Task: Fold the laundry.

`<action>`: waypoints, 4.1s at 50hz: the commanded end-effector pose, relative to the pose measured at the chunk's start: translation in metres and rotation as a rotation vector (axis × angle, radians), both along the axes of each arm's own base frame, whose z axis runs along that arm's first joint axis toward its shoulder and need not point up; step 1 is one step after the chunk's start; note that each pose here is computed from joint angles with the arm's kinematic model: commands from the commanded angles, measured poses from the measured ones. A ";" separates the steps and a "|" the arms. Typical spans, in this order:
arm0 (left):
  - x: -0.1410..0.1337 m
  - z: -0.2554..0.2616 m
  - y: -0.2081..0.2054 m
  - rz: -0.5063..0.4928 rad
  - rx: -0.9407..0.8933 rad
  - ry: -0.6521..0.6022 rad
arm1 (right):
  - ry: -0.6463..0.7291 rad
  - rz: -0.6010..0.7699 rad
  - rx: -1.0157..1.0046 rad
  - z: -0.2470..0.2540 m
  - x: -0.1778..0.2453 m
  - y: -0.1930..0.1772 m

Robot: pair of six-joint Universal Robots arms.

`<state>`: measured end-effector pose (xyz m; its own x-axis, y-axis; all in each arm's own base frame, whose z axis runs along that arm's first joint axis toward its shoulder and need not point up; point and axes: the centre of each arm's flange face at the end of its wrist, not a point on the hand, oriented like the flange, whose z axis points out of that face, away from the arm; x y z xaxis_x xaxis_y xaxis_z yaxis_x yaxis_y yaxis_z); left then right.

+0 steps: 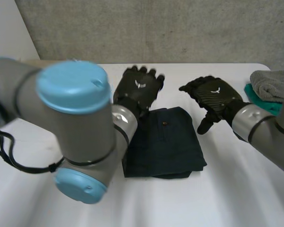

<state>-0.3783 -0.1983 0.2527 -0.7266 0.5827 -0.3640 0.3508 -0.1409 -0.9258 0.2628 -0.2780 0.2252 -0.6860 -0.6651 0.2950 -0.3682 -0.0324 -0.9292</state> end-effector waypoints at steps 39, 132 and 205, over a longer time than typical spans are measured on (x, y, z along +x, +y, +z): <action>0.017 0.004 -0.023 -0.136 0.182 0.192 | 0.059 0.151 -0.272 -0.120 0.032 0.037; -0.002 0.028 0.011 -0.250 0.129 0.229 | -0.367 -0.354 -0.370 -0.069 -0.318 -0.258; 0.226 -0.119 -0.318 0.291 -0.262 -0.132 | 0.055 0.031 -0.112 -0.060 -0.041 0.035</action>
<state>-0.1462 -0.5106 0.1291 -0.7627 0.2579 -0.5931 0.5562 -0.2065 -0.8050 0.2220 -0.2441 0.1654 -0.6449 -0.6443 0.4111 -0.4195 -0.1513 -0.8951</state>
